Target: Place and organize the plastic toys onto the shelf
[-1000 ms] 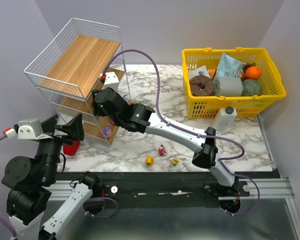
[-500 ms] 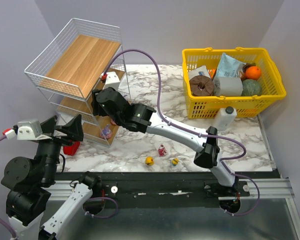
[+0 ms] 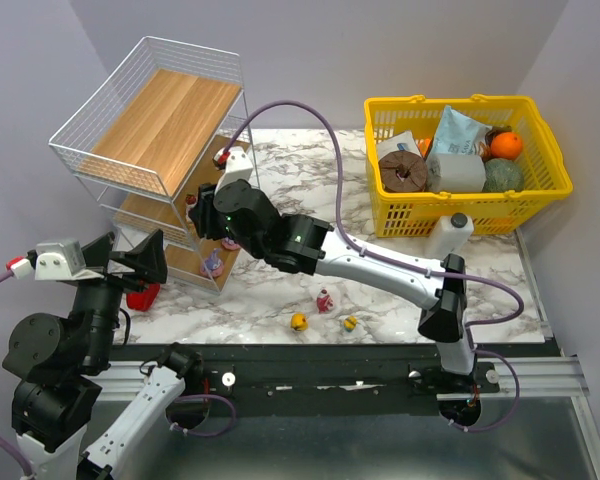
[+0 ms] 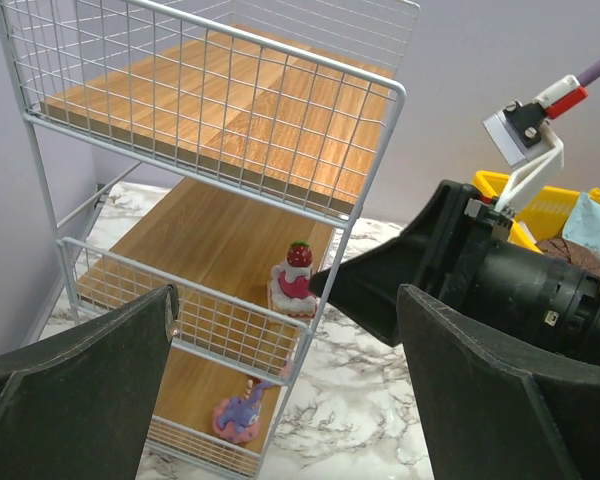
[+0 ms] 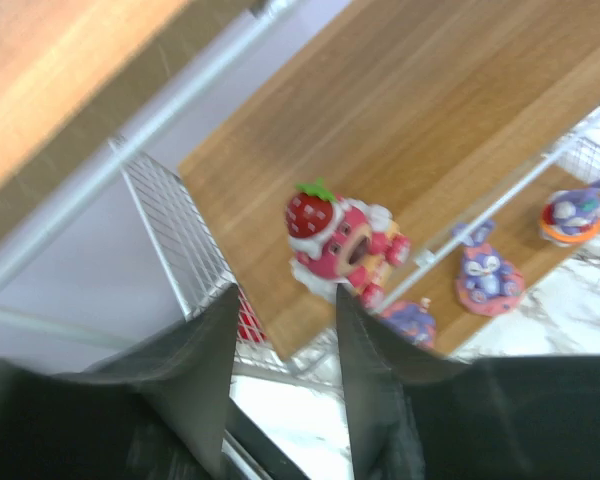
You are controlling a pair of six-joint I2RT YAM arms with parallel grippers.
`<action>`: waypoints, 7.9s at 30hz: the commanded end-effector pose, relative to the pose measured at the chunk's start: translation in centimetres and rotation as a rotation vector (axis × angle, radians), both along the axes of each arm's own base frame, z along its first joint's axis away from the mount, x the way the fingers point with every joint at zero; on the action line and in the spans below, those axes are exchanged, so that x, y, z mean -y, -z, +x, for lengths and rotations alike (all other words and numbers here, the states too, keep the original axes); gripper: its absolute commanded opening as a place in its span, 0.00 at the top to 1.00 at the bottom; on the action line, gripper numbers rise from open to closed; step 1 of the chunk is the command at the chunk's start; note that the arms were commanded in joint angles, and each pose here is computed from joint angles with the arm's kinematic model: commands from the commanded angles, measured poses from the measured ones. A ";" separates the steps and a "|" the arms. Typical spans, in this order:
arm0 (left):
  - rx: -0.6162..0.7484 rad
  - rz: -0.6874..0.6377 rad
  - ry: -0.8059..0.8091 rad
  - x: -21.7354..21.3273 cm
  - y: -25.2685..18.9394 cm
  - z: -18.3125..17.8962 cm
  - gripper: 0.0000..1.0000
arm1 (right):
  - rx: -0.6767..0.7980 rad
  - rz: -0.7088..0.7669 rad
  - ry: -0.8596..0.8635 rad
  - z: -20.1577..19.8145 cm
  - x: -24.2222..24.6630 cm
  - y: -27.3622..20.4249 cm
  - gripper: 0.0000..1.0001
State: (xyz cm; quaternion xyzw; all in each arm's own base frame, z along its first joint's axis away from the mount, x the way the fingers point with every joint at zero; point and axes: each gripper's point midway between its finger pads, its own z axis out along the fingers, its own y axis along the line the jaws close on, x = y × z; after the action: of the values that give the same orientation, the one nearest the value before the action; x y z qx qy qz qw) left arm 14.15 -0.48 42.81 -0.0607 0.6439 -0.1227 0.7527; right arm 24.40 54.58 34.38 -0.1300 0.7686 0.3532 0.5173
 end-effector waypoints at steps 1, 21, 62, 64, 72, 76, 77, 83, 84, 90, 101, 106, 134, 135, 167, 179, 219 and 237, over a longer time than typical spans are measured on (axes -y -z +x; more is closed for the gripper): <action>0.025 -0.008 -0.011 -0.6 -0.7 -0.8 0.01 | -0.013 0.033 0.045 -0.5 1.7 -0.5 0.65; 0.015 -0.002 -0.003 -0.2 -0.6 -0.2 0.01 | -0.015 -0.078 0.150 2.6 1.4 4.1 0.90; 0.012 -0.002 0.002 -0.2 -0.3 -0.5 0.01 | -0.061 -0.069 0.169 0.7 5.5 3.0 0.84; 0.015 -0.003 0.006 -0.2 -0.3 -0.6 0.01 | -0.068 -0.102 0.200 0.2 8.2 4.0 0.77; 0.015 0.002 0.030 0.2 -0.1 -0.6 0.01 | -0.180 -0.307 0.260 -3.3 19.0 14.0 0.37; 0.004 0.006 0.065 1.0 0.3 -0.4 0.01 | -0.224 -0.445 0.228 -5.4 23.1 19.6 0.19; -0.002 0.009 0.073 1.2 0.6 -0.3 0.01 | -0.219 -0.501 0.201 -6.0 24.5 21.5 0.18; -0.021 0.011 0.105 2.1 1.3 0.2 0.01 | -0.157 -0.507 0.124 -6.5 25.6 23.3 0.07; -0.027 0.012 0.110 2.3 1.4 0.4 0.01 | -0.134 -0.499 0.112 -6.4 25.8 23.6 0.06; -0.044 0.016 0.125 2.8 1.8 0.9 0.01 | -0.093 -0.452 -0.002 -6.5 24.1 24.8 0.07; -0.038 0.021 0.131 2.9 1.4 0.8 0.01 | -0.141 -0.446 -0.032 -5.0 23.7 28.1 0.29; -0.041 0.024 0.129 2.9 1.4 0.9 0.01 | -0.172 -0.454 -0.036 -4.7 23.7 29.2 0.37; -0.030 0.024 0.107 2.1 1.1 0.3 0.01 | -0.247 -0.436 0.028 -0.1 14.8 25.9 0.76; -0.030 0.022 0.107 2.1 1.1 0.3 0.01 | -0.261 -0.445 0.033 -0.1 14.6 26.2 0.76; -0.038 0.030 0.102 2.0 1.3 0.3 0.01 | -0.135 -0.420 -0.024 2.0 11.2 26.1 0.17; -0.053 0.032 0.110 2.3 1.5 0.5 0.01 | 0.043 -0.321 -0.301 -0.4 9.9 27.8 0.16; -0.062 0.047 0.099 2.3 1.6 1.0 0.01 | -0.006 -0.321 -0.183 3.2 11.0 27.6 0.86; -0.060 0.040 0.091 2.2 1.3 1.1 0.01 | 0.075 -0.267 -0.075 6.7 8.8 9.2 0.81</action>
State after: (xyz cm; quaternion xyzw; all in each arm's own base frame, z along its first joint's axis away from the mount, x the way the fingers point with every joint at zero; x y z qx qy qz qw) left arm 15.31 -2.94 41.26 -0.0220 0.6698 -0.1491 0.7270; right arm 30.62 46.18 24.49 -0.2375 0.7740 0.2921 0.5092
